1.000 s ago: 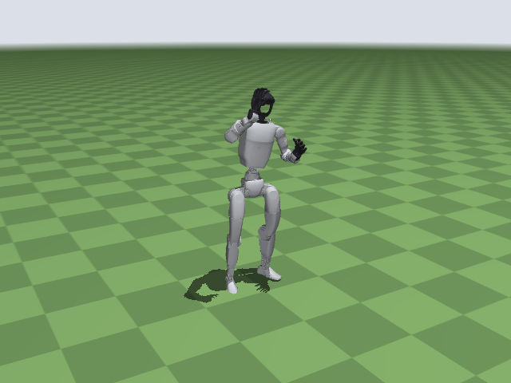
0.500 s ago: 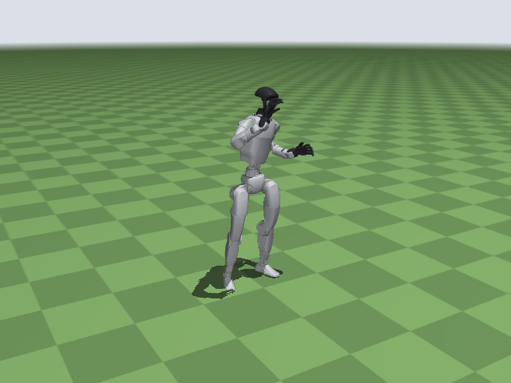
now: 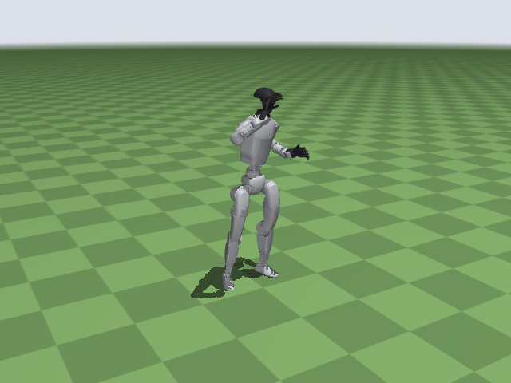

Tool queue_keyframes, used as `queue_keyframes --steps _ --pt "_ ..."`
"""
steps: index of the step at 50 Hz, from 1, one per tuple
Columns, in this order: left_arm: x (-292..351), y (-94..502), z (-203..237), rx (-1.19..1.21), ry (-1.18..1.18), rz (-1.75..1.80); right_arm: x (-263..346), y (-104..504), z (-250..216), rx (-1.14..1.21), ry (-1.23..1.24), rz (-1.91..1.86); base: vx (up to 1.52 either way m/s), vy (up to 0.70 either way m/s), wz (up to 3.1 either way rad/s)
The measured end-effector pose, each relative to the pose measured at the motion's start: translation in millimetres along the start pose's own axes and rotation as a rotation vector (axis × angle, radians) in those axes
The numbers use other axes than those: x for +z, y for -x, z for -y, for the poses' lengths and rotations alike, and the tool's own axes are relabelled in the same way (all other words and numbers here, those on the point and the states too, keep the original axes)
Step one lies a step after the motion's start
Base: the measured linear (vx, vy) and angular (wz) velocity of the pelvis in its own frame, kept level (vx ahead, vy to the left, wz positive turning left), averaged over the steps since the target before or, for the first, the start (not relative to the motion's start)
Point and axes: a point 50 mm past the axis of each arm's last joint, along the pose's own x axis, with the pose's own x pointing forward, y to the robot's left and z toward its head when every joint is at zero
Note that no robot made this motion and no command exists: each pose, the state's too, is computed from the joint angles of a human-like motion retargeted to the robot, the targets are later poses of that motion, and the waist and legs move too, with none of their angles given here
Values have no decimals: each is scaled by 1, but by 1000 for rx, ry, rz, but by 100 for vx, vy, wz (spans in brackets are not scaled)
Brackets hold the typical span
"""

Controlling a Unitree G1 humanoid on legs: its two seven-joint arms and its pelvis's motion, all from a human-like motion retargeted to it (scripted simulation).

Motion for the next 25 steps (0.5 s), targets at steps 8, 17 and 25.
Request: queue_keyframes --steps 8,17,25 --pt "2 -18 -3 -16 10 74 -71 -84 -34 -1 366 -48 2 0 -11" --pt "11 -40 2 38 51 166 -96 -104 -84 195 355 -196 1 0 22" --pt "-3 -10 -17 179 5 8 -26 -8 -35 97 55 -69 0 0 -10"
